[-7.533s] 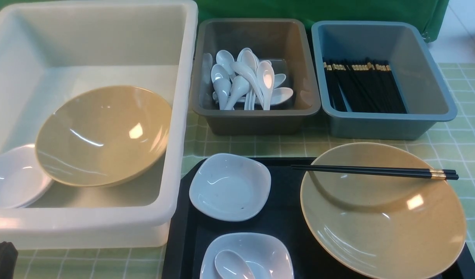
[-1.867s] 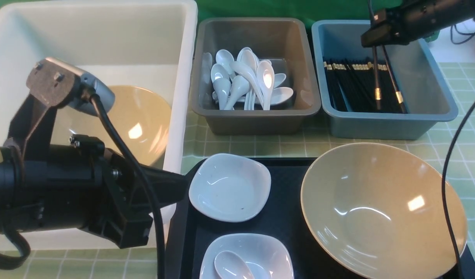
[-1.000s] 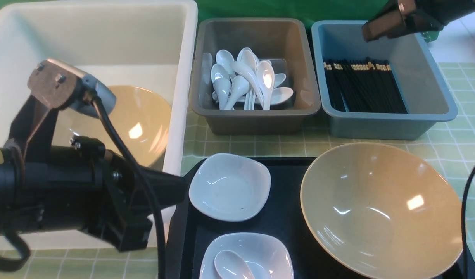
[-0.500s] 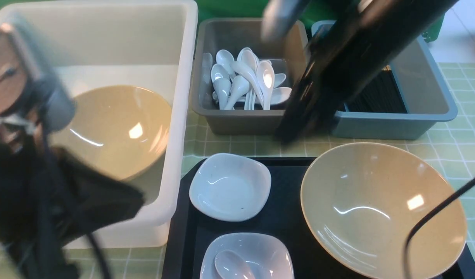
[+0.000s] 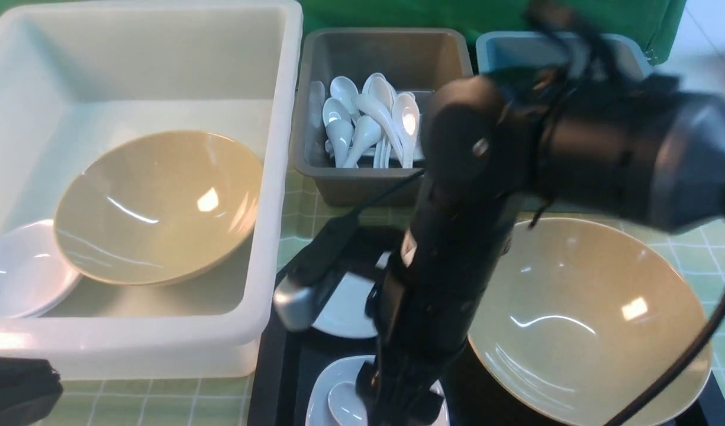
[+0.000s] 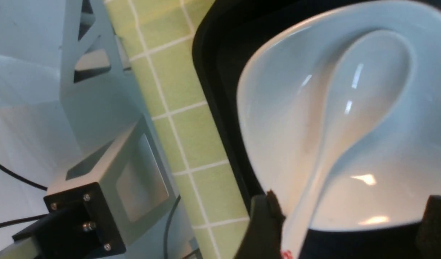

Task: On green table put chopsticks spoon bowls plates into blue grey white boxes.
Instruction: 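Reach down and grasp the white spoon resting in the bowl with the right gripper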

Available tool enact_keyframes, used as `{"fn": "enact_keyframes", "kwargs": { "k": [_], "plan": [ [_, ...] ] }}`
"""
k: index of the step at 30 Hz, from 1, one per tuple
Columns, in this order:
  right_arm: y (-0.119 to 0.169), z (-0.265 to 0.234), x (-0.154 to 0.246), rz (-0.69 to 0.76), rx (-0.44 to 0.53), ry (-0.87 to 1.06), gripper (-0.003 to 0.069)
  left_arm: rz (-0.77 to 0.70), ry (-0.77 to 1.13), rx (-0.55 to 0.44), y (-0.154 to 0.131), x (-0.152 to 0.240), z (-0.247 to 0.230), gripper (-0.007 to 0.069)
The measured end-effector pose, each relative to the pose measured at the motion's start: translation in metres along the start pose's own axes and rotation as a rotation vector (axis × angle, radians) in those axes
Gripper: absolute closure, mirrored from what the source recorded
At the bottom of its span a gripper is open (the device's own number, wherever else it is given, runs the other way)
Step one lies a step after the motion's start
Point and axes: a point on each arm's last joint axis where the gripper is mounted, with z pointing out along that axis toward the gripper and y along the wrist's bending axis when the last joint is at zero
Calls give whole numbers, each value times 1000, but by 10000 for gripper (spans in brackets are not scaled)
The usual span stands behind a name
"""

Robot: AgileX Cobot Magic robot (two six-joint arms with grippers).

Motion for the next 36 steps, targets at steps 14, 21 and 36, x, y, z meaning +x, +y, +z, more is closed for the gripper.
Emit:
{"fn": "enact_keyframes", "kwargs": {
  "k": [14, 21, 36],
  "plan": [
    [-22, 77, -14, -12, 44, 167, 123, -34, 52, 29, -1, 10, 14, 625],
    [-23, 81, -14, -9, 40, 182, 175, -34, 52, 29, -2, 10, 14, 625],
    [-34, 63, -17, 26, 25, 200, 527, -64, -4, -5, 2, 5, 14, 625]
  ]
}}
